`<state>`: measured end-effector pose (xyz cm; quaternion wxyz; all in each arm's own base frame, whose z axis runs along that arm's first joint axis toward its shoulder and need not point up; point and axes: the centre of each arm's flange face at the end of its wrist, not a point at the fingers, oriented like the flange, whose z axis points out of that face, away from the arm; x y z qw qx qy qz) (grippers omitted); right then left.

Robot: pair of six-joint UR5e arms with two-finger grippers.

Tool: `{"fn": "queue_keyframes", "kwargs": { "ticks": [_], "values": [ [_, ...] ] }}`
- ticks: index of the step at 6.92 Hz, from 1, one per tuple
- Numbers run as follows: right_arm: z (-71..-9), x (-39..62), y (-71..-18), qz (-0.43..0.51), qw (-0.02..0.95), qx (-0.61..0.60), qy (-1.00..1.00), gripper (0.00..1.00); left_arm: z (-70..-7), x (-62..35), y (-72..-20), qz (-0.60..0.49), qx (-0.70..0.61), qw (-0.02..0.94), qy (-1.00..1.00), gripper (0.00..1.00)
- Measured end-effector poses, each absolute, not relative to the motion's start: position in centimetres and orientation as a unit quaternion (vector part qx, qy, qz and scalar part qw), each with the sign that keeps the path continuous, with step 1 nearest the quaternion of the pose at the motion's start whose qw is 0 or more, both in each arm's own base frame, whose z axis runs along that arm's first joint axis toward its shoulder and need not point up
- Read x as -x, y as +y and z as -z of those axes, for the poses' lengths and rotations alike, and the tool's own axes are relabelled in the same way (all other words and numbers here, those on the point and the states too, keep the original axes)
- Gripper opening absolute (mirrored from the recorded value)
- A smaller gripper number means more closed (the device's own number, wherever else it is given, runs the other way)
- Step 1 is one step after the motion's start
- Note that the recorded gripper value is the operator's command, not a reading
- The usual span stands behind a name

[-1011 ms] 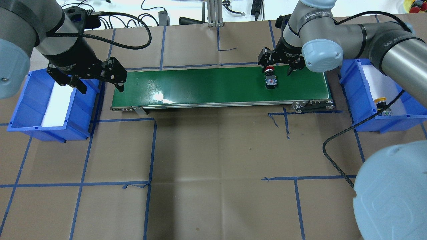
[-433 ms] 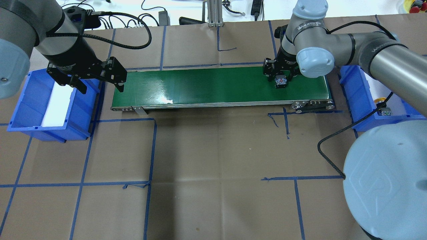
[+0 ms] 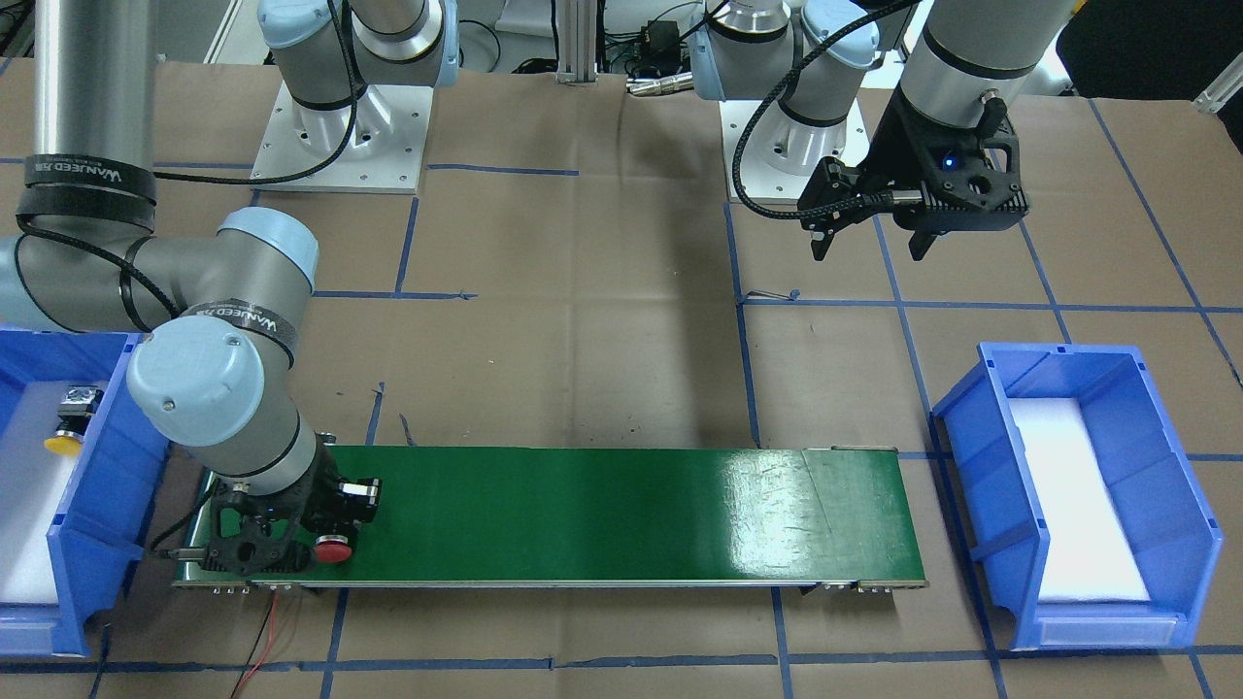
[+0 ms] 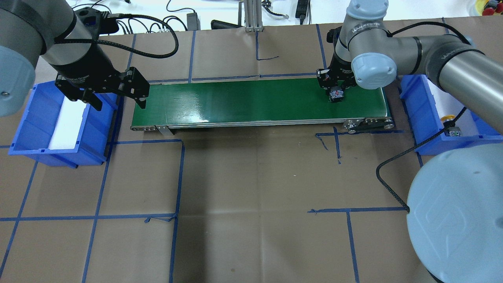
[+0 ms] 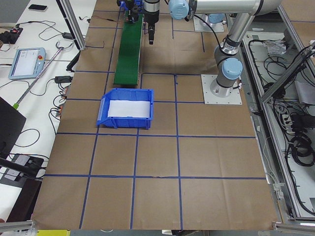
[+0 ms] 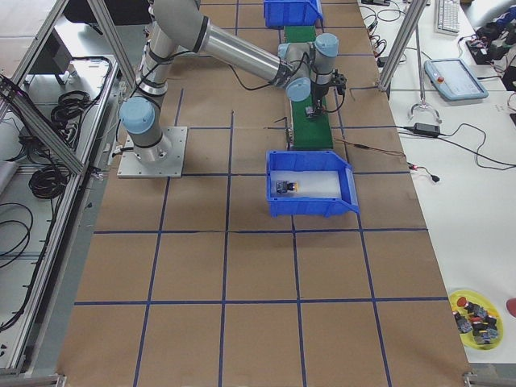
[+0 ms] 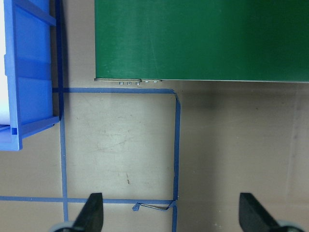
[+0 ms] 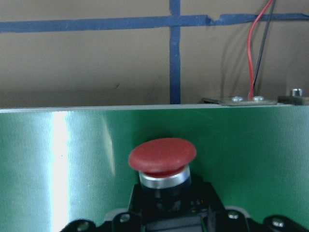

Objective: Transport two buttons from left to right
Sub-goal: 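Carry the red button with the right gripper over the blue bin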

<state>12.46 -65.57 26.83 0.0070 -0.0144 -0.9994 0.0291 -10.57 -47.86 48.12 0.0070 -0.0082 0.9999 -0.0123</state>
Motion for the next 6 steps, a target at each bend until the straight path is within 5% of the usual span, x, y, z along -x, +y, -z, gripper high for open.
{"fn": "queue_keyframes", "kwargs": {
  "ticks": [4, 6],
  "values": [
    [-38.3, 3.1, -66.9, 0.004, 0.034, 0.011, -0.999, 0.04, -48.1, 10.6, -47.8, 0.012, 0.008, 0.007, 1.000, 1.00],
    [-38.6, 11.8, -67.1, 0.012, 0.042, 0.013, -0.999, 0.04, -48.1, 10.6, -47.9, 0.012, 0.008, 0.007, 1.000, 1.00]
  ]
}}
